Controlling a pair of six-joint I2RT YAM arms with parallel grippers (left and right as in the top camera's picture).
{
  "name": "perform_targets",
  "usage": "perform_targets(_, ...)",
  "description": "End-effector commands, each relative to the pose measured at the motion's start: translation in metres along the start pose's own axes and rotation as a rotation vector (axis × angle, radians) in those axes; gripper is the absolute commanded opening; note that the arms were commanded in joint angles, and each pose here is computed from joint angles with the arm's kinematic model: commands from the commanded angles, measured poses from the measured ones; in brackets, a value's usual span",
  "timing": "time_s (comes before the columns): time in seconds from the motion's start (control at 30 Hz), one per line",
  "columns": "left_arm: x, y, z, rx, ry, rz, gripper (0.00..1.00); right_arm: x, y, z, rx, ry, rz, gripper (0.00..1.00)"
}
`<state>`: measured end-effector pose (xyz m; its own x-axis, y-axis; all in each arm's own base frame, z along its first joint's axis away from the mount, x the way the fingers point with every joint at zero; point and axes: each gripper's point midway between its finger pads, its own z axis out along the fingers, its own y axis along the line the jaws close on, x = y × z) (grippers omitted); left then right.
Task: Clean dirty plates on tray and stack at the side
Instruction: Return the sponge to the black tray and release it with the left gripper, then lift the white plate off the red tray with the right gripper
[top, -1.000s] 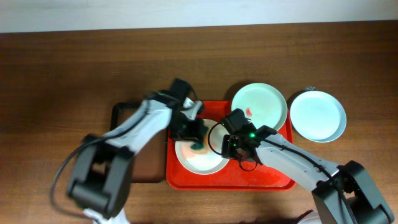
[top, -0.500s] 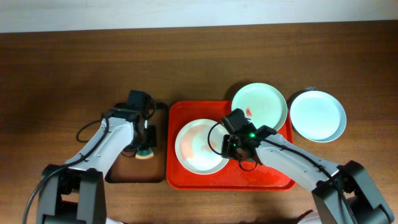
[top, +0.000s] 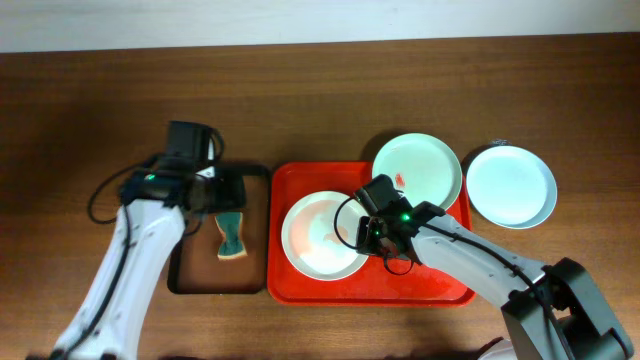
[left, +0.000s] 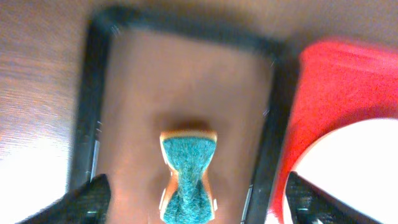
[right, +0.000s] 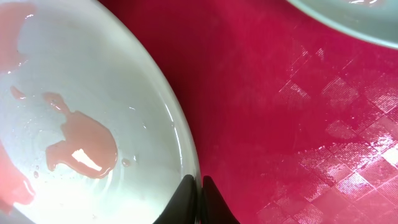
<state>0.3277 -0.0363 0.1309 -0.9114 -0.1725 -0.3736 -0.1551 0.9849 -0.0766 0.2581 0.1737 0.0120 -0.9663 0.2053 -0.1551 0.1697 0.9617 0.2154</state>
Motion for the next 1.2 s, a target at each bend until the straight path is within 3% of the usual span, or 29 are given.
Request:
perform_targets(0.0, -0.021, 0.02, -0.038, 0.013, -0.128, -0.083, 0.98, 0.001, 0.0, 0.001, 0.004, 0.003, -0.004, 0.05)
perform_targets(0.1, -0.026, 0.044, -0.045, -0.015, -0.156, -0.149, 0.99, 0.001, 0.0, 0.001, 0.004, 0.002, -0.004, 0.23)
perform_targets(0.37, -0.034, 0.043, -0.046, -0.009, -0.187, -0.15, 0.99, 0.001, 0.0, 0.001, 0.005, 0.003, -0.004, 0.4)
perform_targets(0.43, -0.041, 0.042, -0.048, -0.003, -0.217, -0.15, 0.99, 0.001, 0.0, 0.001, 0.005, 0.003, -0.004, 0.34)
perform_targets(0.53, -0.055, 0.053, -0.06, -0.013, -0.263, -0.182, 0.99, 0.002, 0.0, 0.001, 0.006, 0.004, -0.004, 0.09)
perform_targets(0.6, -0.058, 0.067, -0.062, -0.02, -0.27, -0.223, 0.99, 0.002, 0.0, 0.001, 0.006, 0.004, -0.004, 0.04)
perform_targets(1.17, -0.055, 0.068, -0.062, 0.004, -0.254, -0.237, 0.99, 0.003, -0.003, 0.012, 0.024, 0.019, 0.028, 0.04)
